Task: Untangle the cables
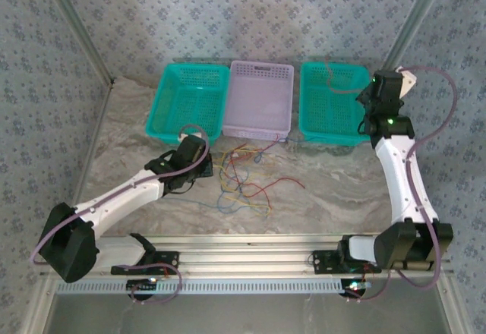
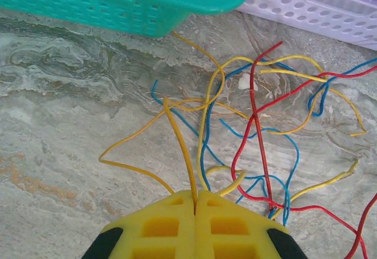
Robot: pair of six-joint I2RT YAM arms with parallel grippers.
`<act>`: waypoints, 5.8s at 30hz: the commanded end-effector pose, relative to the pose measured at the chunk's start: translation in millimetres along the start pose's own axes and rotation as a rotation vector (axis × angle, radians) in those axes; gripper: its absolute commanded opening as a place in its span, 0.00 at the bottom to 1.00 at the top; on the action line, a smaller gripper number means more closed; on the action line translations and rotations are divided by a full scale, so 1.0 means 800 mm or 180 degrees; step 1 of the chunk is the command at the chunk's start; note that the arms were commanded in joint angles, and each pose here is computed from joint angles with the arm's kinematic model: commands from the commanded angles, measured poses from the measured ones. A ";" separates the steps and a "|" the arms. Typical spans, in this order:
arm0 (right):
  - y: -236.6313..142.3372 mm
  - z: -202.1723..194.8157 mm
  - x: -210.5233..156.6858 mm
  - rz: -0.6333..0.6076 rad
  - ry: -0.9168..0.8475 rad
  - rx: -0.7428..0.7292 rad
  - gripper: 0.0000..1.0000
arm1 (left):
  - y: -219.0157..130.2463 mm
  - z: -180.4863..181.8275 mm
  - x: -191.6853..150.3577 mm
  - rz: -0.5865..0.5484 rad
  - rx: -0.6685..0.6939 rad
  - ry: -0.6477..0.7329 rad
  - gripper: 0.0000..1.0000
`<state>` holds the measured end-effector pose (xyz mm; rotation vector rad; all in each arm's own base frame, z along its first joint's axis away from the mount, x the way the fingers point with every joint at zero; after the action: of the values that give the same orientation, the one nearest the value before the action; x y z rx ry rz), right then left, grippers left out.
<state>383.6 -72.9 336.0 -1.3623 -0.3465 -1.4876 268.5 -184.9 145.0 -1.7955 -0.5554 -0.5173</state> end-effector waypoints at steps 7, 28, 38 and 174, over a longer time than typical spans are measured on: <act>0.082 -0.015 -0.036 0.0178 -0.0414 -0.0670 0.00 | -0.014 -0.015 0.012 -0.0142 -0.0158 0.0014 0.00; 0.175 0.032 -0.175 0.1051 -0.1006 -0.0690 0.00 | -0.015 -0.017 0.009 -0.0133 -0.0168 0.0029 0.00; 0.176 0.044 -0.190 0.1289 -0.0972 -0.0490 0.12 | -0.014 -0.017 0.005 -0.0111 -0.0192 0.0027 0.00; -0.157 0.136 -0.183 0.1225 -0.0590 0.2581 0.24 | -0.030 -0.038 0.042 -0.0197 -0.0329 0.0013 0.00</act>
<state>315.5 113.6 276.4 -0.9042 -0.5540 -0.8001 274.7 -198.0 171.8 -1.8305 -0.5535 -0.5843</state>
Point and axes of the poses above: each hand's point on the last joint's axis, 136 mm out from that joint toward the fingers, its own y axis out along the fingers, its own z axis along the line the jaws close on, x = y × z, the point moved 2 cm from there along -y, back along the fingers, and after that the axes turned 2 degrees about y, right-handed, at the moved point
